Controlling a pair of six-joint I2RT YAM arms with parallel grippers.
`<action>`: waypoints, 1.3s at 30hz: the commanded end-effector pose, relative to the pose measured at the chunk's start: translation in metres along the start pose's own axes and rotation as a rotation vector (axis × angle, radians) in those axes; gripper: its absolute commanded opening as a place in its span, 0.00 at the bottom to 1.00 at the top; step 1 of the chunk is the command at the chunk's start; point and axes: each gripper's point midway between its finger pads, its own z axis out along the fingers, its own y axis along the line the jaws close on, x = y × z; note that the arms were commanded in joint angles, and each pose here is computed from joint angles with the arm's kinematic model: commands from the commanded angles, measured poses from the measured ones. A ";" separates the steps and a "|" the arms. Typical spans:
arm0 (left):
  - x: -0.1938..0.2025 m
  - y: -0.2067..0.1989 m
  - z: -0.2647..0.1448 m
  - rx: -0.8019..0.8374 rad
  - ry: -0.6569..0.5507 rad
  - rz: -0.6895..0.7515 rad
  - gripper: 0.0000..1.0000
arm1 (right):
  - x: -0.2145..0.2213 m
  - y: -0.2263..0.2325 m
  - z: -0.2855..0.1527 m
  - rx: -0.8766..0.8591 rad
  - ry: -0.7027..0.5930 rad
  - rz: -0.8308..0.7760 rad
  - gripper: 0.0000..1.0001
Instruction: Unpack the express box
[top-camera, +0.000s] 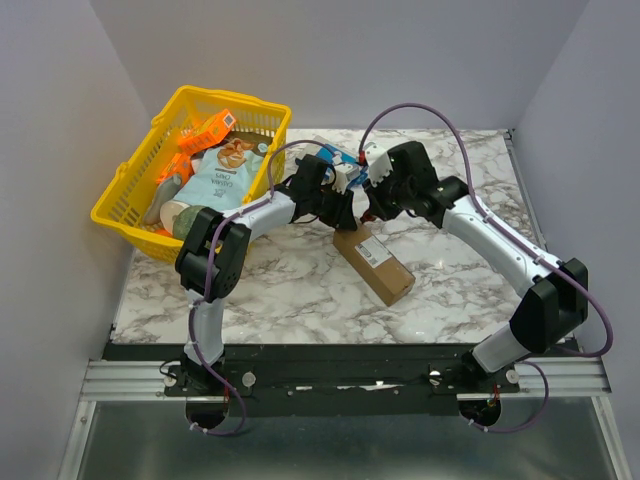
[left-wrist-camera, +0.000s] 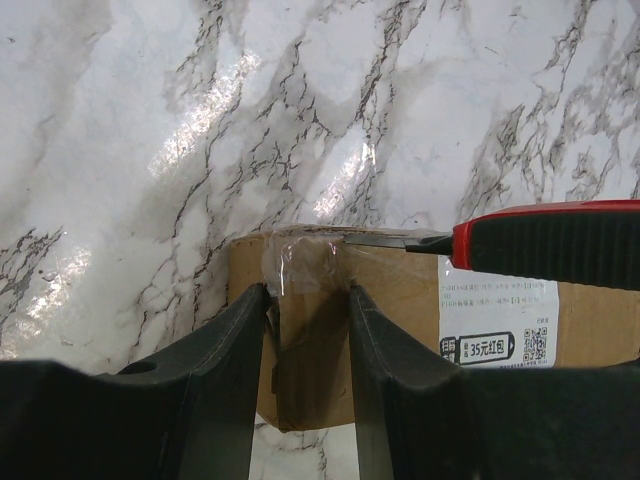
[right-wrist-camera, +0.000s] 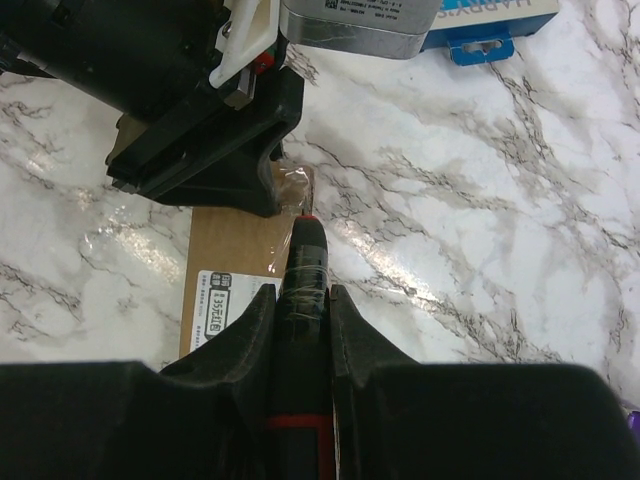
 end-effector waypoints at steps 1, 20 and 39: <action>0.096 0.043 0.013 -0.139 0.263 -0.089 0.37 | 0.022 -0.002 -0.001 0.032 0.100 -0.003 0.00; 0.104 0.049 0.012 -0.167 0.289 -0.086 0.30 | 0.054 0.013 -0.022 -0.011 0.196 0.030 0.00; 0.108 0.054 0.014 -0.187 0.304 -0.088 0.24 | 0.074 0.018 -0.045 -0.015 0.264 0.029 0.00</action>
